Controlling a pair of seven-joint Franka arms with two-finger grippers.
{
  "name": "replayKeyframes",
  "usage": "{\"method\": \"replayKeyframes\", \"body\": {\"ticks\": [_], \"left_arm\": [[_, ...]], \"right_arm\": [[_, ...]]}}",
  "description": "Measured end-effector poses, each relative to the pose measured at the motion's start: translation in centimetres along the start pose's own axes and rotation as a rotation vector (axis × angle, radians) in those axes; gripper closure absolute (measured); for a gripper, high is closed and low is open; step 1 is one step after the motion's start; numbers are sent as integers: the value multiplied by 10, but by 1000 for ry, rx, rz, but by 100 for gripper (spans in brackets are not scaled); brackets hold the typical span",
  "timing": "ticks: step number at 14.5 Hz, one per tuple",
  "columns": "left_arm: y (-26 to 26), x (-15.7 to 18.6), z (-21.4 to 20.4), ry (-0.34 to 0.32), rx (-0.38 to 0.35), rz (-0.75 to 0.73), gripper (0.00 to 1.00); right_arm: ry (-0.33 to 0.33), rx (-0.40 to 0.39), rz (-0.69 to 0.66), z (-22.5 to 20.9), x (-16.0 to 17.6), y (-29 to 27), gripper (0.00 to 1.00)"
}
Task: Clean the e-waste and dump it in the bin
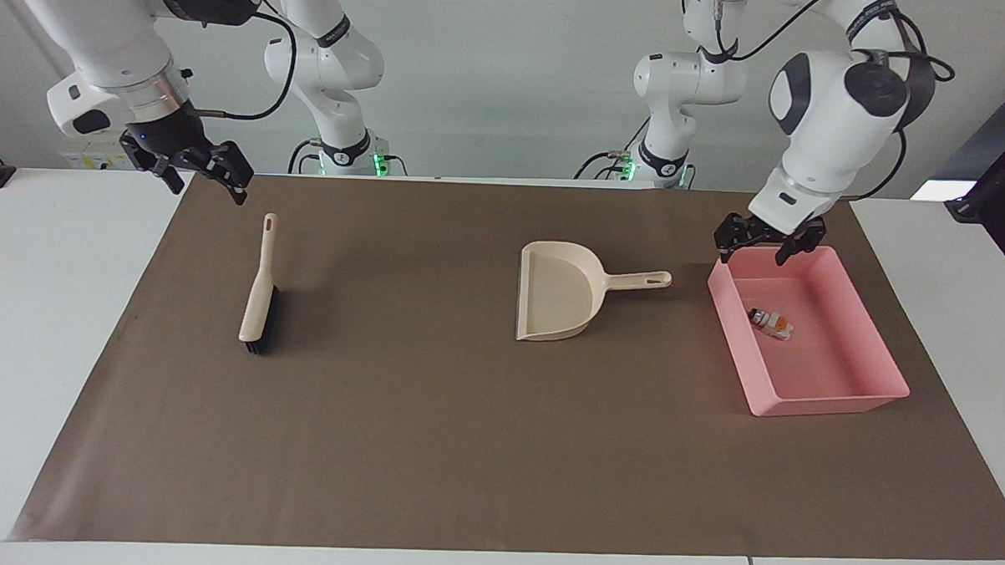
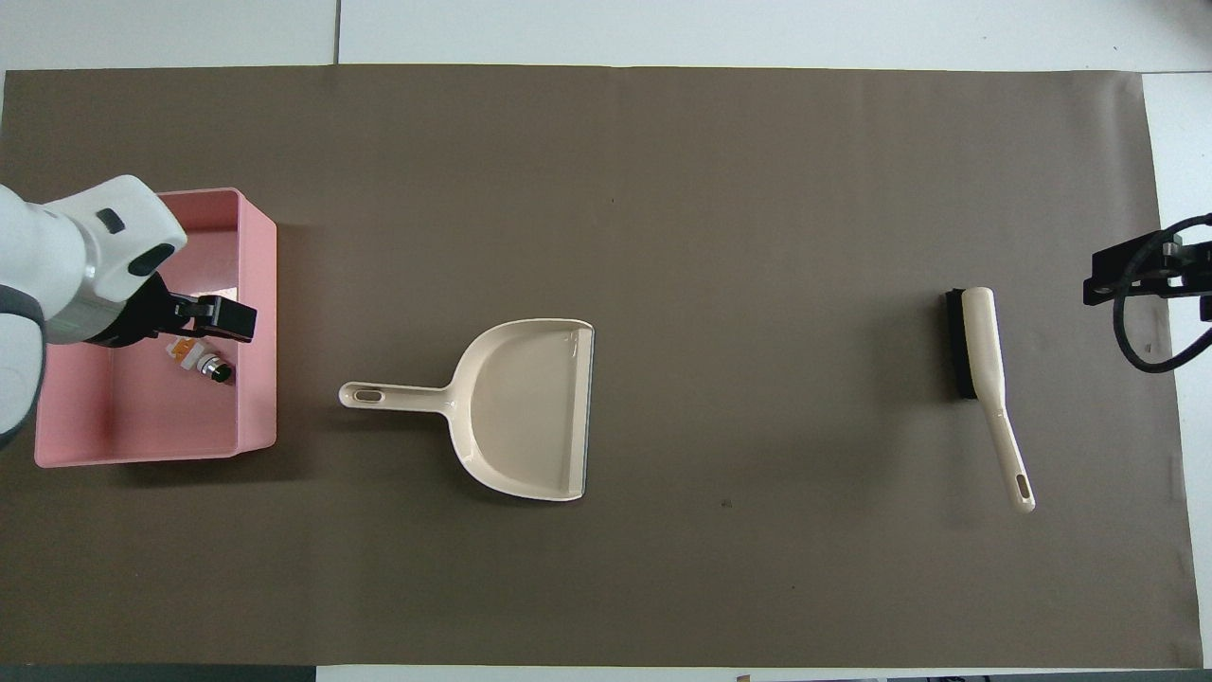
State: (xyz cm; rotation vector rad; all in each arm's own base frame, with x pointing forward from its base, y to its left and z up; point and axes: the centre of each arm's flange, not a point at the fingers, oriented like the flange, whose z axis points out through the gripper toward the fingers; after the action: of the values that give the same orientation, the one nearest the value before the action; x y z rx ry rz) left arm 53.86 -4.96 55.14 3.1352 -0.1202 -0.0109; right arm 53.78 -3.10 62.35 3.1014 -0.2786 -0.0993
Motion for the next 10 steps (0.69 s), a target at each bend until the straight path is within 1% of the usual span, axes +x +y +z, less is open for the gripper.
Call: {"method": "replayKeyframes", "body": {"ticks": [2, 5, 7, 10], "left_arm": [[-15, 1, -44, 34, -12, -30, 2], [-15, -2, -85, 36, -13, -29, 2], [-19, -3, -98, 18, -13, -24, 1], [-32, -9, -99, -31, -11, 31, 1]], "right_arm": [[-1, 0, 0, 0, 0, 0, 0], [-1, 0, -1, 0, 0, 0, 0], [-1, 0, -1, 1, 0, 0, 0], [-1, 0, -1, 1, 0, 0, 0]]}}
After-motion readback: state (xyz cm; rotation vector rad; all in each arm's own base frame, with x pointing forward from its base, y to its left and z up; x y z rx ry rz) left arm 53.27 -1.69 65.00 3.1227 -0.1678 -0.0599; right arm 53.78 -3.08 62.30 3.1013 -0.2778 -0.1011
